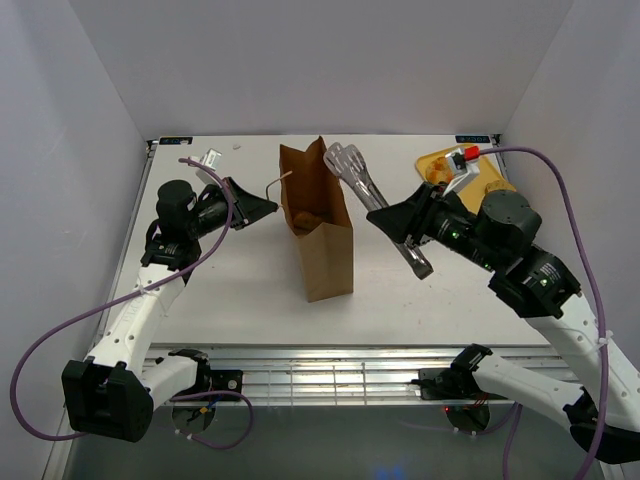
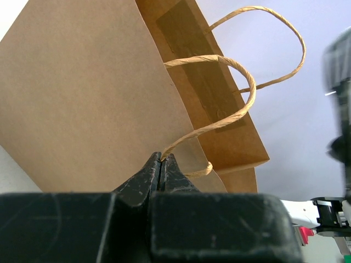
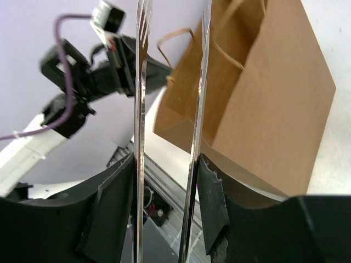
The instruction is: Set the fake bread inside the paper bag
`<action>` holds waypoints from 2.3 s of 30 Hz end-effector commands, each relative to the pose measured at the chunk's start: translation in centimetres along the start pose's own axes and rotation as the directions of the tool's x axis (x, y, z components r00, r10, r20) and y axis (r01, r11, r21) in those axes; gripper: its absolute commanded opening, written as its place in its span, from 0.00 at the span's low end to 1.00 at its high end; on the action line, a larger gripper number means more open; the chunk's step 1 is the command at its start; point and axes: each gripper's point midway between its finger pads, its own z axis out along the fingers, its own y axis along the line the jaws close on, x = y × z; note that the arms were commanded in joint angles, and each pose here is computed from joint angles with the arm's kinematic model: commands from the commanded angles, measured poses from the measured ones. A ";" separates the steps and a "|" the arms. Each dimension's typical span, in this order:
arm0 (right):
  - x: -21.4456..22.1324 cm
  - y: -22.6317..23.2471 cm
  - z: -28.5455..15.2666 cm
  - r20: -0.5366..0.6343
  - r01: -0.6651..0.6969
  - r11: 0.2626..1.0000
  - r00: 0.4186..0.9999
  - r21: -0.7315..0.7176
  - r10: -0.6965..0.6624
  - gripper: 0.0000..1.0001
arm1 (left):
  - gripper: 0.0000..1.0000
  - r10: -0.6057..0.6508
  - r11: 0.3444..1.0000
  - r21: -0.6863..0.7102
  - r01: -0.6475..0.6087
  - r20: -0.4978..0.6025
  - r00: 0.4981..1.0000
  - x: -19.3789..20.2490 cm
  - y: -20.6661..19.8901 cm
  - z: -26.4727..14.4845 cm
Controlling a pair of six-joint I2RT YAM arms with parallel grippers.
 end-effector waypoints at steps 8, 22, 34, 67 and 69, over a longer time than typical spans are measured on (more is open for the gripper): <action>-10.9 2.4 -3.1 0.297 0.153 0.979 0.936 0.137 -0.188 0.53 | 0.00 0.004 1.000 -0.030 -0.004 -0.016 1.000 0.2 0.5 0.1; -16.5 -13.9 0.1 0.252 0.097 0.874 0.937 0.477 -0.241 0.52 | 0.00 0.001 0.999 -0.051 -0.003 -0.044 0.999 0.6 1.3 0.3; -9.5 -28.2 -3.6 0.292 -0.246 0.880 0.948 0.406 0.130 0.52 | 0.00 0.009 0.999 0.052 -0.005 -0.064 0.998 1.0 0.2 0.8; -2.0 -43.4 -4.6 0.392 -0.688 0.706 0.704 0.169 0.592 0.56 | 0.00 -0.002 0.999 0.048 0.004 -0.035 0.999 1.1 0.3 0.6; -1.9 -43.9 -4.6 0.395 -0.696 0.697 0.697 0.173 0.598 0.57 | 0.00 -0.002 0.999 0.048 0.003 -0.032 1.000 1.0 0.3 0.6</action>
